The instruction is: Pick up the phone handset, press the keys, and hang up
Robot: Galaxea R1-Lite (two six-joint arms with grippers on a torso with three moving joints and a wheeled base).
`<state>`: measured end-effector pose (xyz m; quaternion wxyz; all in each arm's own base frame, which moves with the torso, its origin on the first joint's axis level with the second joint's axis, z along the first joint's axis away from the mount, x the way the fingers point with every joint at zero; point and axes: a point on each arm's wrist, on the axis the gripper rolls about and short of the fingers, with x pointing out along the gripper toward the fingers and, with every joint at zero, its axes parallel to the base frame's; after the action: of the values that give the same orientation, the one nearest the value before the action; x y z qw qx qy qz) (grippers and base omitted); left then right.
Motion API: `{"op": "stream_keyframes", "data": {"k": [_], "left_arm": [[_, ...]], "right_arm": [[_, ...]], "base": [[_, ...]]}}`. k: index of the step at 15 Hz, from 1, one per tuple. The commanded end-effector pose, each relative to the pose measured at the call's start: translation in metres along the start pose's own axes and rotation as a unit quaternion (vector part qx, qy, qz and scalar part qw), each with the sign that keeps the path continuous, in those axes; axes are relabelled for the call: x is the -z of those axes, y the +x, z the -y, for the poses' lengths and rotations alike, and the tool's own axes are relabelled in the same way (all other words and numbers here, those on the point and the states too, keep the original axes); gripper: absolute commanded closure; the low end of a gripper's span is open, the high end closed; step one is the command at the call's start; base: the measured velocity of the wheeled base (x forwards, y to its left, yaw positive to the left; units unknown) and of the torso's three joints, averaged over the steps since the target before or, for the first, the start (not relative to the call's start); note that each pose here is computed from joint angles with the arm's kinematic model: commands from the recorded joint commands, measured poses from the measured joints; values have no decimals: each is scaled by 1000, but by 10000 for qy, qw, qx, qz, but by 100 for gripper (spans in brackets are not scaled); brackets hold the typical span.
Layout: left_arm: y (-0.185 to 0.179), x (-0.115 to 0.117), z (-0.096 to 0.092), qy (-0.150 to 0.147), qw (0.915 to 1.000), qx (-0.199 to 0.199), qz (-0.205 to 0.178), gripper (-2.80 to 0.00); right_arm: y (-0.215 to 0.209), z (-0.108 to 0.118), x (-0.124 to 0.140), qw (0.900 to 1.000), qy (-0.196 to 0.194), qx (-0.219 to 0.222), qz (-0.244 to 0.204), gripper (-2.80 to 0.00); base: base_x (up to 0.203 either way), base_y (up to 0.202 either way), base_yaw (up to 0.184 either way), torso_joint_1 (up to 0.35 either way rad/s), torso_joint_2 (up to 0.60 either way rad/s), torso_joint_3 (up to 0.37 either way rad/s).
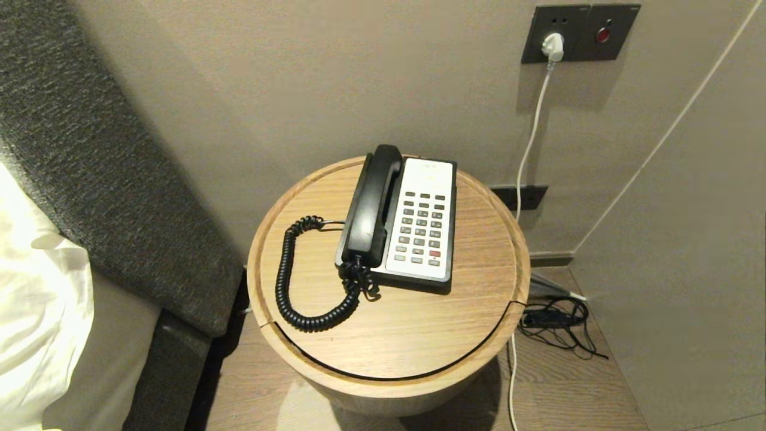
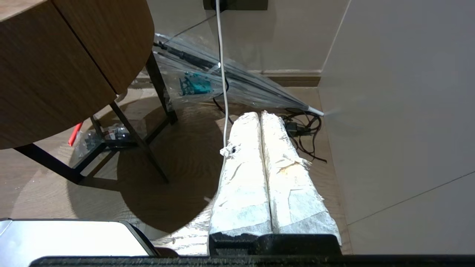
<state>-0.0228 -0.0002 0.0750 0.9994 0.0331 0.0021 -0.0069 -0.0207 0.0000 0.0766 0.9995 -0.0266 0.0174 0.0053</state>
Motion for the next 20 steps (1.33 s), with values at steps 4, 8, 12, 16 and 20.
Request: {"op": "stream_keyframes", "data": {"k": [4,8,12,16,20], "left_arm": [[0,0,0,-152,9999,-22,-2,0],[0,0,0,-174,9998,-29,-9,0],[0,0,0,-177,9998,-30,-1,0],[0,0,0,-177,9998,-29,-7,0],[0,-1,0,-108,9999,-33,27,0]], "right_arm": [[0,0,0,10000,-2,-6,-8,0],[0,0,0,10000,-2,-14,-8,0],[0,0,0,10000,-2,-12,-8,0],[0,0,0,10000,-2,-6,-8,0],[0,0,0,10000,-2,-14,-15,0]], "base": [[0,0,0,4,4,164],[0,0,0,0,4,205],[0,0,0,2,3,205],[0,0,0,1,1,202],[0,0,0,3,2,170]]}}
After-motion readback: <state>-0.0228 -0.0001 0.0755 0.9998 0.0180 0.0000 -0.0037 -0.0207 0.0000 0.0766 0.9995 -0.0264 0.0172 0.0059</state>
